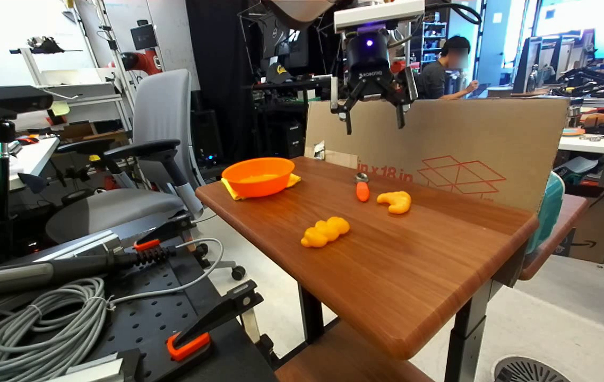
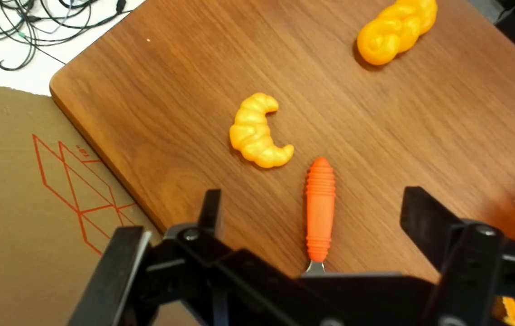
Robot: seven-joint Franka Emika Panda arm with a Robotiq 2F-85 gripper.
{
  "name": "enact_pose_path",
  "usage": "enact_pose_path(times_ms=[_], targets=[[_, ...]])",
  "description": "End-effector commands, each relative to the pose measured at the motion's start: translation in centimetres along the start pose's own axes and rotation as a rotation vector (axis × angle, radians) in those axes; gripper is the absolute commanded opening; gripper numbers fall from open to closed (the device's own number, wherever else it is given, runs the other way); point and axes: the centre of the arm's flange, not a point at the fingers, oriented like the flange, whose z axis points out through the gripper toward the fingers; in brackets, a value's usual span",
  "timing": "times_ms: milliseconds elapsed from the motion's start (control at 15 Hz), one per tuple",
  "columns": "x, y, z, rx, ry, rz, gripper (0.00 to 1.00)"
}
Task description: Remove the plastic bread from the bowl then place the bowl on the yellow towel and move the spoon backwards.
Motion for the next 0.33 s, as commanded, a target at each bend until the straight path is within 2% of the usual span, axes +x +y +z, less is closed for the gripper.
enact_pose_path(times_ms=[0, 267], targets=[[0.02, -0.04, 0.1, 0.001, -0.001, 0.0, 1.0], [0.07, -0.11, 0.28, 0.002, -0.002, 0.001, 1.0]])
